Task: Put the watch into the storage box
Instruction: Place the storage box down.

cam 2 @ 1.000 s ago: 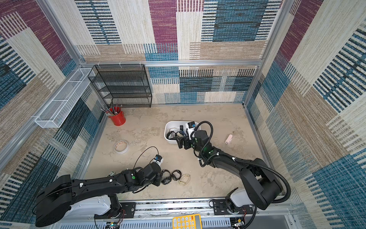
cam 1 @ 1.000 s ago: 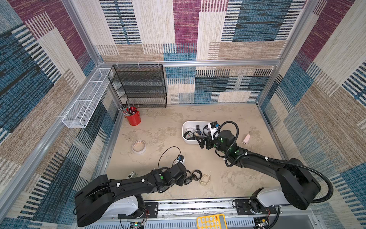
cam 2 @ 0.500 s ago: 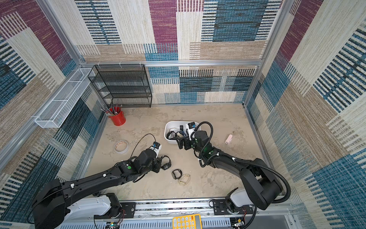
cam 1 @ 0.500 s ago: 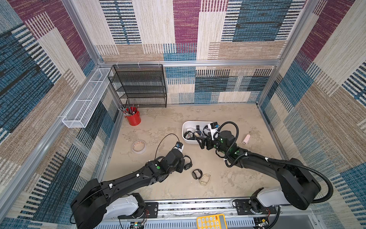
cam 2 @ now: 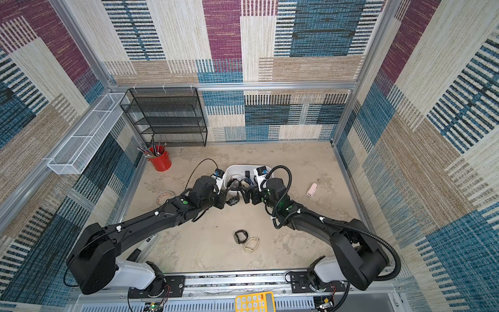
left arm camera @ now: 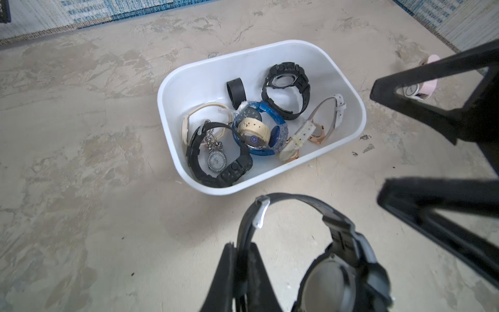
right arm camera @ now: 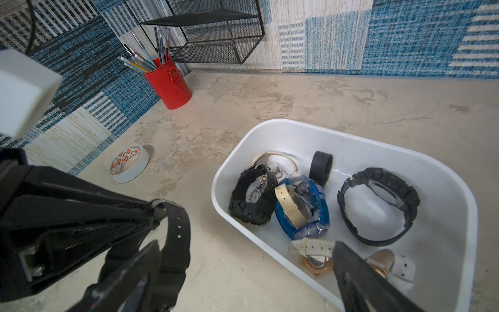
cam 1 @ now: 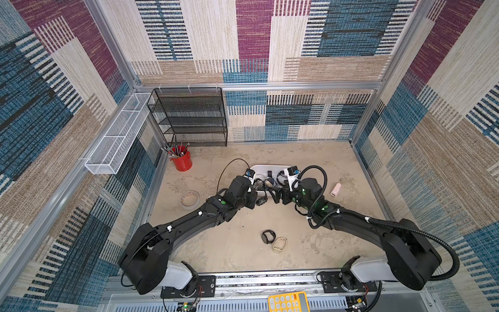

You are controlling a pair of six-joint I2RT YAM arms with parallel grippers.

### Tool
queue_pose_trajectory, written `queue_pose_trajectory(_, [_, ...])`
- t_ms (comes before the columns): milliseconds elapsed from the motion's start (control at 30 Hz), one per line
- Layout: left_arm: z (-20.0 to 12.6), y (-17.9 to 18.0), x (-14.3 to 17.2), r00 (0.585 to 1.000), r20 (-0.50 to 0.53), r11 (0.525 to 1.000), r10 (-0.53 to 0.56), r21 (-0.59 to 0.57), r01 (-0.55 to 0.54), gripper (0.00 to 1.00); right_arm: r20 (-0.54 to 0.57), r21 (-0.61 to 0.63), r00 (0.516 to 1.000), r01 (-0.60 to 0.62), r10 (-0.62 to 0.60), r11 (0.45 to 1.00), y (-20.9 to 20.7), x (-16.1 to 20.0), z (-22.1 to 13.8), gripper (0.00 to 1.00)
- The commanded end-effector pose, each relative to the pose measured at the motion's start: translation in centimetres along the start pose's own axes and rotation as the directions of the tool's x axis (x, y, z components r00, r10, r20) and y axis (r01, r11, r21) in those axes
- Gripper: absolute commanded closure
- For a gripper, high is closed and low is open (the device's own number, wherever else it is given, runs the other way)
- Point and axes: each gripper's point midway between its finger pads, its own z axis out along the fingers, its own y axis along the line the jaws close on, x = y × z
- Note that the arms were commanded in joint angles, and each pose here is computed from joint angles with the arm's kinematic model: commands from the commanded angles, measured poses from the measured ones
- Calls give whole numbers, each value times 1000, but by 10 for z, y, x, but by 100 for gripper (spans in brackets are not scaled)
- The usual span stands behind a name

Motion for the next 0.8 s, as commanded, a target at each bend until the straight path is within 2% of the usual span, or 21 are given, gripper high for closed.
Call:
queue_pose_trajectory(0, [5, -3, -20, 999, 41, 999, 30, 34, -31, 100, 13, -4, 1000, 4, -4, 1000, 1, -3, -1, 0])
queue_pose_trajectory(400, [33, 15, -58, 999, 50, 999, -13, 31, 11, 100, 30, 13, 1000, 7, -7, 1000, 0, -10, -8, 0])
queue_pose_trajectory(767, [66, 27, -68, 999, 15, 999, -37, -2, 37, 100, 53, 38, 998, 17, -19, 999, -3, -18, -12, 0])
